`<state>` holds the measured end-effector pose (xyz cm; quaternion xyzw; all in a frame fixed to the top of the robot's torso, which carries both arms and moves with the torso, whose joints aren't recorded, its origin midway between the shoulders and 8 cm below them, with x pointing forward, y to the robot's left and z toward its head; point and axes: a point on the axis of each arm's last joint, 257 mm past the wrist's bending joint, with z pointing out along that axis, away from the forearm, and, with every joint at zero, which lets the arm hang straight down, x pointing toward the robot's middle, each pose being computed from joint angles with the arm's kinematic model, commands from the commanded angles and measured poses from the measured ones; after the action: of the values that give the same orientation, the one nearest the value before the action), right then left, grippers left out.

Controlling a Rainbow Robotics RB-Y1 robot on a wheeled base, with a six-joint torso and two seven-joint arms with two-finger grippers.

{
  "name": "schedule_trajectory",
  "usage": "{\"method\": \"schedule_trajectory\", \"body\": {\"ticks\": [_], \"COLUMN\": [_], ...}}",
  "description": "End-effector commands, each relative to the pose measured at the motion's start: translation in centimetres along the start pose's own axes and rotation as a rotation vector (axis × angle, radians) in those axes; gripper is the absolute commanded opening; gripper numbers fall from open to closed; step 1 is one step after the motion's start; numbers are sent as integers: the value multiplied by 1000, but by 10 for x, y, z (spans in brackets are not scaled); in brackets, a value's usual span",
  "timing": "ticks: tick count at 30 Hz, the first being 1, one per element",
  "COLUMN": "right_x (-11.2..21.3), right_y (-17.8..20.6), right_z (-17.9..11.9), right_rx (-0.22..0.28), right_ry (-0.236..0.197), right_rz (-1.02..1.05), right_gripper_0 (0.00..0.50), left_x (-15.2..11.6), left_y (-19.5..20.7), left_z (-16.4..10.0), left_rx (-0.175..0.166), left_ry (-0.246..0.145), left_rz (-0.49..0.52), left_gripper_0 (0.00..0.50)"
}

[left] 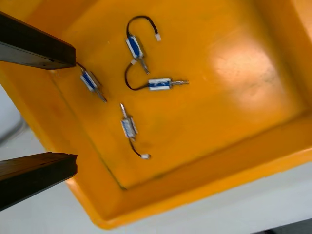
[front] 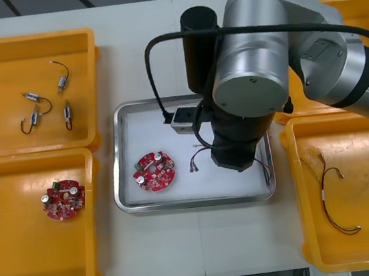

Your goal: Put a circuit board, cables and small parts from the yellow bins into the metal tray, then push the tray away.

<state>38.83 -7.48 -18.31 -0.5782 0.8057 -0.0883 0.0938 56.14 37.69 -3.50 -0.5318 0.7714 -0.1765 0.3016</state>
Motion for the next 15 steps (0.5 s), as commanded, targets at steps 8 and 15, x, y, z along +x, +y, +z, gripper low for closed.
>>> {"method": "schedule_trajectory", "body": {"ticks": [8,15], "right_x": [-34,-45], "right_y": [9,14], "right_z": [34,57], "right_rx": [46,61], "right_ry": [-24,-78], "right_rz": [-261,-263], "right_gripper_0": [0,0], "left_x": [-27,-40], "left_y": [-13,-14], "left_z": [16,42], "left_rx": [10,9], "left_ry": [-152,-179], "left_rz": [24,121], "left_gripper_0": [500,500]}}
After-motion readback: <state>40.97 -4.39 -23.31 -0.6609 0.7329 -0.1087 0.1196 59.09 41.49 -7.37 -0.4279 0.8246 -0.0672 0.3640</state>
